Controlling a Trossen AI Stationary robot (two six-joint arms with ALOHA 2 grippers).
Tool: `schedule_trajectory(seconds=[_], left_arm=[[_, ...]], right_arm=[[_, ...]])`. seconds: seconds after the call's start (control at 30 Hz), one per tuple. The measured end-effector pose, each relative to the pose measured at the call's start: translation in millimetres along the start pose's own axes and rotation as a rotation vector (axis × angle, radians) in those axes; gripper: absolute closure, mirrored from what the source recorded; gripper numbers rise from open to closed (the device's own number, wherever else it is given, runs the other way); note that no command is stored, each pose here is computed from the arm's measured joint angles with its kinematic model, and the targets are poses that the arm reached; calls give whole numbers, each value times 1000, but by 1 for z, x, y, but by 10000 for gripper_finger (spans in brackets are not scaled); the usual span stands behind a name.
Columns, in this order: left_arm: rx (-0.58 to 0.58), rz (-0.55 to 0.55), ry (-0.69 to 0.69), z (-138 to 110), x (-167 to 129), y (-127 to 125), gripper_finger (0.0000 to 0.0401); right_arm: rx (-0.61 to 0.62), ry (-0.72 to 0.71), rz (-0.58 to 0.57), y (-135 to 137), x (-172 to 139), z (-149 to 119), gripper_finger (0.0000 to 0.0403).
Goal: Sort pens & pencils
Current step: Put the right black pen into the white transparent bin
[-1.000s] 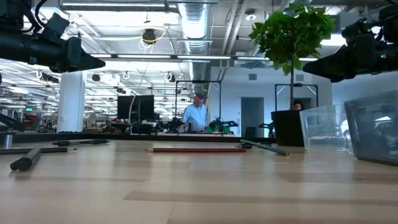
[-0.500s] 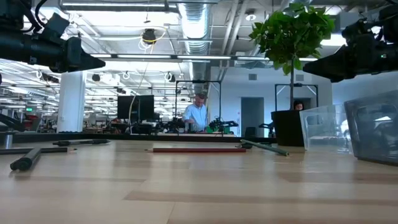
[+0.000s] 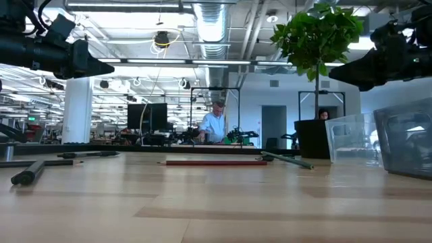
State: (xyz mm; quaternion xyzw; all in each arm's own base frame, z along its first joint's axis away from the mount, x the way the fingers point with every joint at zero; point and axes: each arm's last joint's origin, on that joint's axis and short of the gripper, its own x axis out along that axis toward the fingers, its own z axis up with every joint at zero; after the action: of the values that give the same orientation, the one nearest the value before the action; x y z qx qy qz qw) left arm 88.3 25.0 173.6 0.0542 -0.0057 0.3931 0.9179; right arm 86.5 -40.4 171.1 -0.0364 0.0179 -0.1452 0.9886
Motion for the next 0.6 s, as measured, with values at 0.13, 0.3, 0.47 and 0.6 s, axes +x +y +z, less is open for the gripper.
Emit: schedule_trajectory(seconds=[0.13,0.3,0.47,0.6], left_arm=[[0,0,0,0,0,0,328],[-1,0,0,0,0,0,328],[17,0,0,0,0,0,328],[43,0,0,0,0,0,328]], right_arm=[[4,0,-2,0,0,0,233],[4,0,1,0,0,0,233],[5,0,1,0,0,1,233],[-6,-28,4,0,-2,11,226]])
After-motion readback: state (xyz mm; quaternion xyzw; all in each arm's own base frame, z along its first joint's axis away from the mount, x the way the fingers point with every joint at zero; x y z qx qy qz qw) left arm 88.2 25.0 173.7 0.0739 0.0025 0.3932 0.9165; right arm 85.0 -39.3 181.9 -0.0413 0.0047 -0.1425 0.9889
